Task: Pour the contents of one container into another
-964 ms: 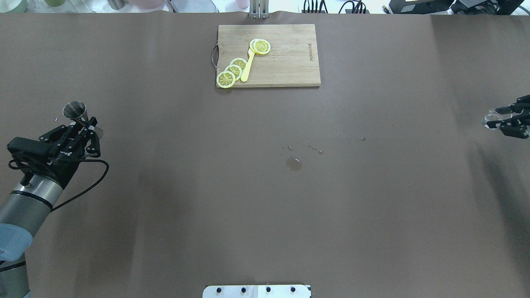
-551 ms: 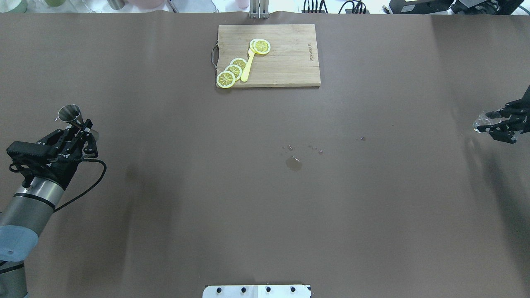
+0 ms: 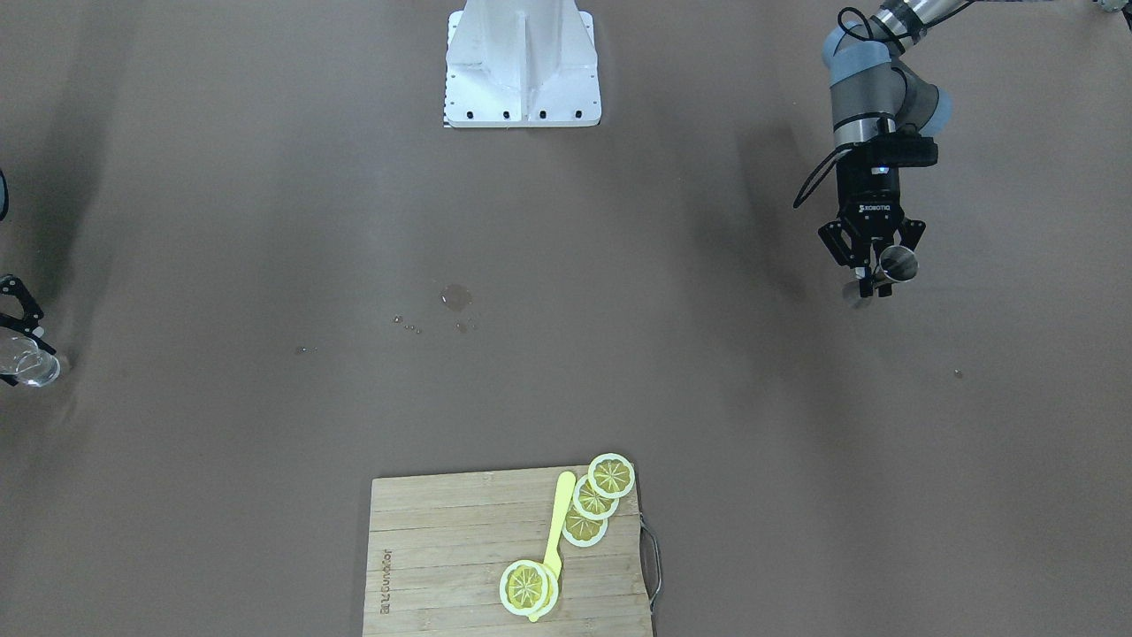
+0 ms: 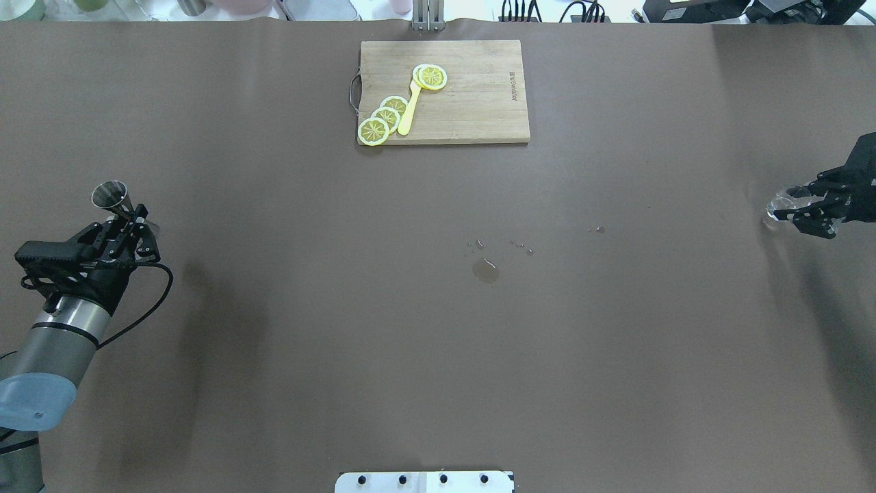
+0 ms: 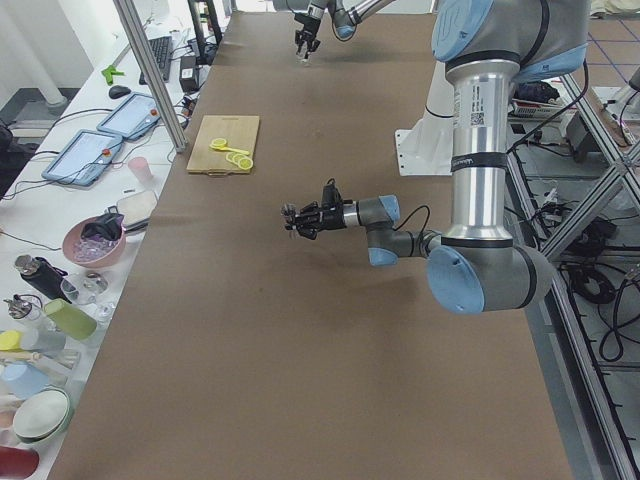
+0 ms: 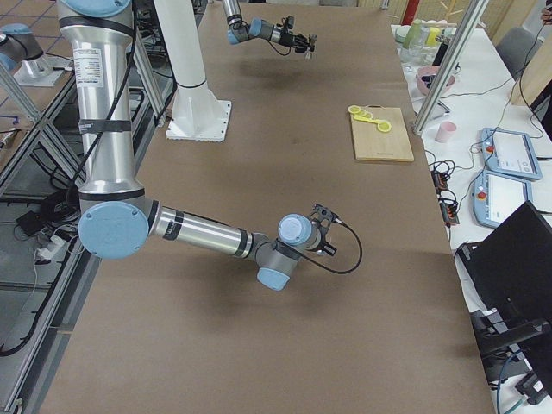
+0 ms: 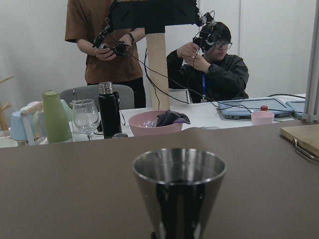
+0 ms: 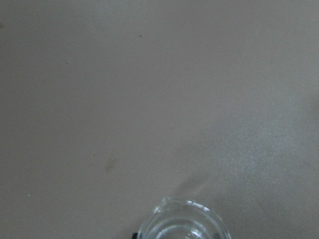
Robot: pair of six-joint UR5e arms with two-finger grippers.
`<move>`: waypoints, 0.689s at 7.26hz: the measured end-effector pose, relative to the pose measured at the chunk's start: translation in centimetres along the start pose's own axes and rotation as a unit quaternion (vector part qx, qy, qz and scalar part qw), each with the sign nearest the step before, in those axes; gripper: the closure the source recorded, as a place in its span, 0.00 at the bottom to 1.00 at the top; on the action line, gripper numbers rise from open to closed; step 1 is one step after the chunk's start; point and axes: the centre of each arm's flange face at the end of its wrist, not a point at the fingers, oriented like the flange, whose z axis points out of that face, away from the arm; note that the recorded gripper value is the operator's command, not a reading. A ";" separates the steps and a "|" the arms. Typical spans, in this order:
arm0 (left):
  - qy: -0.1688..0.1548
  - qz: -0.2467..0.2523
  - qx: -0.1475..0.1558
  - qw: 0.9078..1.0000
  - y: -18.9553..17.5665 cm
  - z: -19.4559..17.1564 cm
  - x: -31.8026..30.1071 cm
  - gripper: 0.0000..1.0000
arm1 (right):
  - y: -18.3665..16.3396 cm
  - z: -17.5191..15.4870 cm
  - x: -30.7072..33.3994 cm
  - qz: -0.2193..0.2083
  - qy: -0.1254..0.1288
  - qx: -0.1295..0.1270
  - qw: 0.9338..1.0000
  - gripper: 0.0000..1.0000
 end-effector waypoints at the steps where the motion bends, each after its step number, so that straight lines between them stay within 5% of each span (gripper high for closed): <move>1: -0.004 -0.004 -0.003 1.000 0.6 0.1 -0.2 1.00 | -0.2 0.0 0.0 -0.002 -0.001 0.004 1.000 1.00; 5: -0.024 -0.011 -0.006 1.000 2.5 0.6 -1.2 1.00 | 0.4 0.4 -0.1 0.000 -0.004 0.003 1.000 1.00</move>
